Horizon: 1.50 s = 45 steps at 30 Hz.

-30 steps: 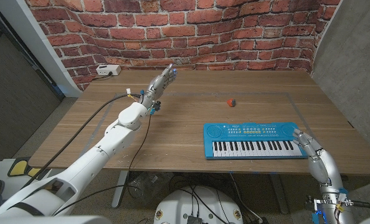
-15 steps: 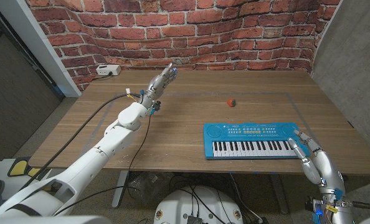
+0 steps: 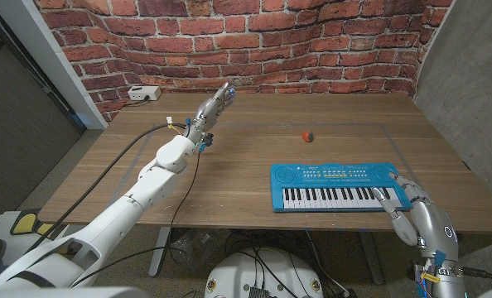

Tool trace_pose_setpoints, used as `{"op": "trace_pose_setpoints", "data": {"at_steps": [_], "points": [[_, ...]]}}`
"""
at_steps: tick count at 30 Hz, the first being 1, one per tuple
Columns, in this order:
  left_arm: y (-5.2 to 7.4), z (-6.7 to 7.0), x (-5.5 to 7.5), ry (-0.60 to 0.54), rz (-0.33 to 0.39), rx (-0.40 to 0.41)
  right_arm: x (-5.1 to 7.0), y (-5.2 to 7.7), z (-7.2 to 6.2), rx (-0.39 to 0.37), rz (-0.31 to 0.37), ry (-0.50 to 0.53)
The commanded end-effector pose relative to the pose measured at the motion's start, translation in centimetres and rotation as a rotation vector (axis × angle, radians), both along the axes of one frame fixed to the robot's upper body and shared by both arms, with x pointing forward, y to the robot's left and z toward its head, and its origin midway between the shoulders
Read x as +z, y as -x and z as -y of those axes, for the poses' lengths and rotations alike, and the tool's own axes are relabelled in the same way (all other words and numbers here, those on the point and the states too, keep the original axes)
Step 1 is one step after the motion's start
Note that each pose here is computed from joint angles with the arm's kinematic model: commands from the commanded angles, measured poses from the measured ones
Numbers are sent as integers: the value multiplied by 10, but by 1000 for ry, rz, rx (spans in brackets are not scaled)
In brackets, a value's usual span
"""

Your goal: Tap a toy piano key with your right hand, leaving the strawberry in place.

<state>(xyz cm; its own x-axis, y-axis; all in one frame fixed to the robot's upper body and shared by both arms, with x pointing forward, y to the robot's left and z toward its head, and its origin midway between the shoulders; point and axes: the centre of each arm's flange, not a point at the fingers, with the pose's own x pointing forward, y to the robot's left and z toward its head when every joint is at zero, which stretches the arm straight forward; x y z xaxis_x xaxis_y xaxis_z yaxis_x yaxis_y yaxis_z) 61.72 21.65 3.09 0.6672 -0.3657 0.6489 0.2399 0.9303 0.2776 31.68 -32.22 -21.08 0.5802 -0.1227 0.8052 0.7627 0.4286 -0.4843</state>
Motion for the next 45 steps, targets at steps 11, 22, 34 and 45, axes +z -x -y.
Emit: {"op": "trace_pose_setpoints", "data": {"at_steps": [11, 22, 34, 45], "points": [[-1, -2, 0, 11, 9, -9, 3, 1, -2, -163, 1, 203], [0, -3, 0, 17, 6, -9, 0, 1, -2, -184, -40, 257], [4, -8, -2, 33, 6, -8, -4, -1, -3, -212, -83, 303], [4, -11, -1, 36, 13, -7, -13, -10, -3, -219, -160, 308]]}}
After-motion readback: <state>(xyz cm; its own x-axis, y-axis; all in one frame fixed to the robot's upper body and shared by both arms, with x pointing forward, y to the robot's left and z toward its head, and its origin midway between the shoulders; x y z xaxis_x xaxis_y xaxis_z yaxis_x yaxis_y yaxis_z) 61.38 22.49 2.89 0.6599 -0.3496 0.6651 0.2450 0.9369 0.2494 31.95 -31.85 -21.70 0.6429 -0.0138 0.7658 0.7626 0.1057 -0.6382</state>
